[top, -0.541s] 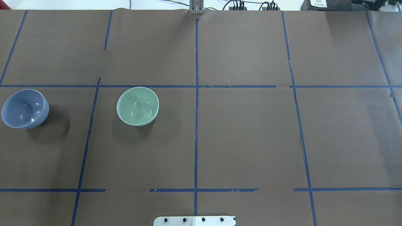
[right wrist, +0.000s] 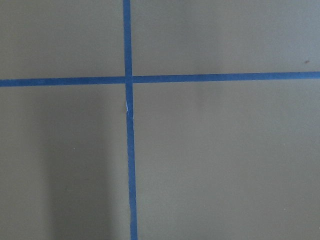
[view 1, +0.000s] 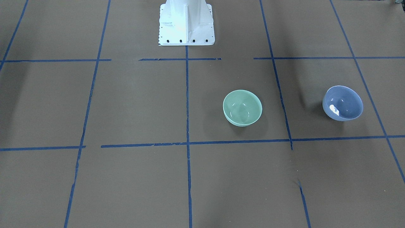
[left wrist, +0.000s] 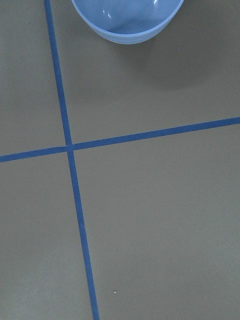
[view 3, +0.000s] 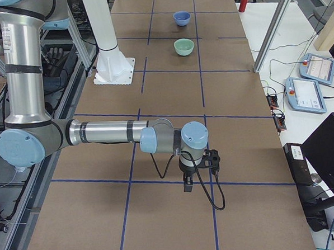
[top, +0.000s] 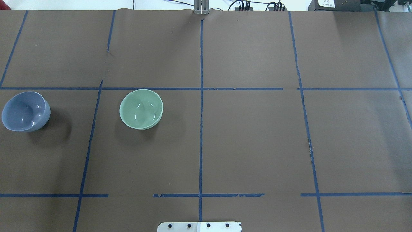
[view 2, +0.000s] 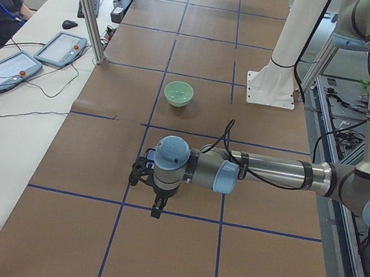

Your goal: Stack blue bowl on green bowl

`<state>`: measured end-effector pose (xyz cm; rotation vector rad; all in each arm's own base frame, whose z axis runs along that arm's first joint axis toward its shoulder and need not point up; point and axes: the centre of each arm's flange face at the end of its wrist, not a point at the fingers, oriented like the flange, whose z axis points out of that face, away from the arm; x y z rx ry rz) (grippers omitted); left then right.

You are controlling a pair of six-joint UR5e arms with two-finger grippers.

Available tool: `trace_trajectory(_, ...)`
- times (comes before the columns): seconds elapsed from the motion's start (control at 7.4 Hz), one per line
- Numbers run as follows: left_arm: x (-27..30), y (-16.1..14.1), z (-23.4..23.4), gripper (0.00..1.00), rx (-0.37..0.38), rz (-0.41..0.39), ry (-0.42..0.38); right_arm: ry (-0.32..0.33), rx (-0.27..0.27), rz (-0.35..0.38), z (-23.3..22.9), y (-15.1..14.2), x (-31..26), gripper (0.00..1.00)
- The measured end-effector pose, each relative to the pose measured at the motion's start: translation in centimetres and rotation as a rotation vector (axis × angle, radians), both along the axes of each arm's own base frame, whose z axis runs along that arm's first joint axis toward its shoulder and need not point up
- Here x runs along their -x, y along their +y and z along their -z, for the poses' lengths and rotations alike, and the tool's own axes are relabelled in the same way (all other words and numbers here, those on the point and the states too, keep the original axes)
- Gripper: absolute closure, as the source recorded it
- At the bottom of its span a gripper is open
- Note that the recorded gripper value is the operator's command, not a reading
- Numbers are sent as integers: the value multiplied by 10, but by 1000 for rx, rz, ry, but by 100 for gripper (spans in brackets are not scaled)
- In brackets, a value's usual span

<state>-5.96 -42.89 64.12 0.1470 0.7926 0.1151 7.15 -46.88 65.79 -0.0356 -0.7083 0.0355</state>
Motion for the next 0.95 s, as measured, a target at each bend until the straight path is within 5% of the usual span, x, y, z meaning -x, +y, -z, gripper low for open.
trace_trajectory(0.54,-35,-28,22,0,-73,-68,-2,0,0,0,0,0,0,0)
trace_trajectory(0.95,-113,-36,21,0,-5,-25,21,0,0,0,0,0,0,0)
